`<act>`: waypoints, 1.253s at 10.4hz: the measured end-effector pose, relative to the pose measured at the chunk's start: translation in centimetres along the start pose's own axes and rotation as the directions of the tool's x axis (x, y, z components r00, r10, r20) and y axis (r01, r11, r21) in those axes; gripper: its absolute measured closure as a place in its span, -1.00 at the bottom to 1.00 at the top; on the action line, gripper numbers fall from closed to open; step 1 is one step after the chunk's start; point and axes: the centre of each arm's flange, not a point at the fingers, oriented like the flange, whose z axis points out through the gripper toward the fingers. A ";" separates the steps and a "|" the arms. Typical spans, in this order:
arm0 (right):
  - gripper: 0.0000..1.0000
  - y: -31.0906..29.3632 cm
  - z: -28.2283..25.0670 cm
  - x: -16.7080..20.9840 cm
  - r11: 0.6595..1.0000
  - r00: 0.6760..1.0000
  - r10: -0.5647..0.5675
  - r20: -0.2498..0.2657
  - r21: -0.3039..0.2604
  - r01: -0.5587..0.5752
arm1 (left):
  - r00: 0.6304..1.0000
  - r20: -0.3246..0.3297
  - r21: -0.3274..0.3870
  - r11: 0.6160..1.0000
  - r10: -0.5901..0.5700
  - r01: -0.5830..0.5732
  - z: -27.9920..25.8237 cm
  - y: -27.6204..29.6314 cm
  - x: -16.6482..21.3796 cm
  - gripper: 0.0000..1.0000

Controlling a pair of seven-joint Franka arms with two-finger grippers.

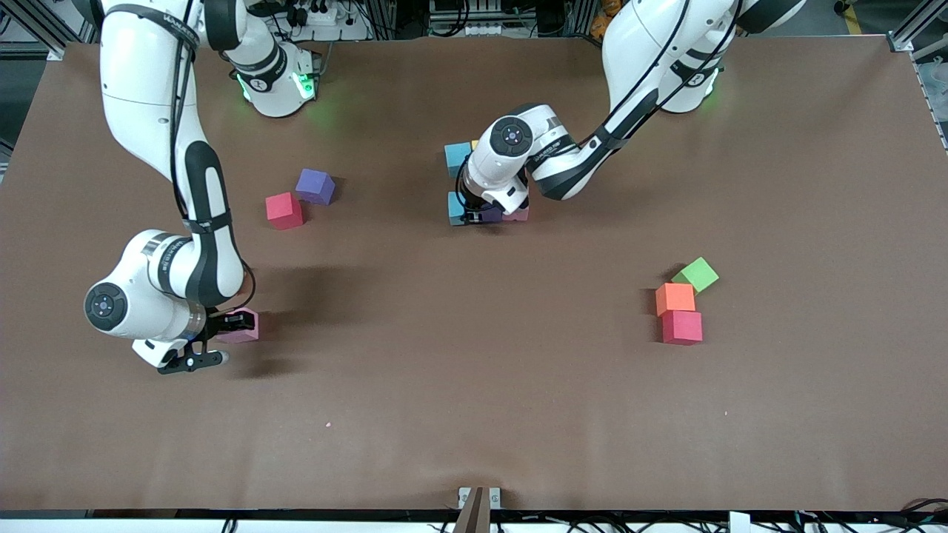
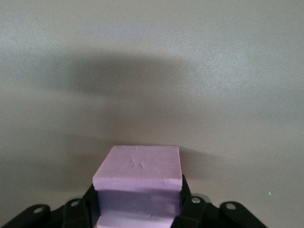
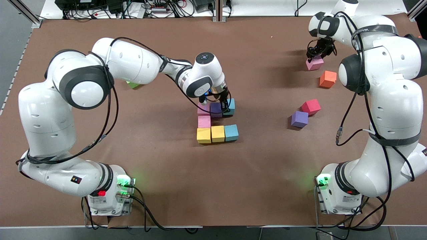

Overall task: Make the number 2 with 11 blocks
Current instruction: 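Grasp the pink cube with the right gripper, then carry pink to the row while the left gripper reaches the magenta cube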

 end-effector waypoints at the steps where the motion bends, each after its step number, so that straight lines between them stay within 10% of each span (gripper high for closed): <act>1: -0.27 0.0 0.0 0.0 1.000 1.000 0.000 0.000 0.000 0.000 | 1.000 -0.001 0.000 1.000 0.002 -0.002 0.1 -0.1 0.0 -0.15; 6: -0.24 -2.7 -1.0 1.0 0.999 0.999 -0.033 -0.022 -0.007 0.033 | 1.000 0.001 -0.001 1.000 0.004 -0.004 0.1 -0.2 -0.1 -0.30; 9: -0.17 -6.3 -2.1 1.9 0.998 0.997 -0.059 -0.044 -0.012 0.059 | 1.000 0.004 -0.004 1.000 0.004 -0.004 -0.1 -0.1 -0.2 -0.98; 13: -0.18 -11.0 -3.2 2.5 0.998 0.996 -0.068 -0.059 -0.010 0.067 | 1.000 -0.005 -0.030 1.000 -0.004 0.004 -3.0 1.6 -1.0 -1.00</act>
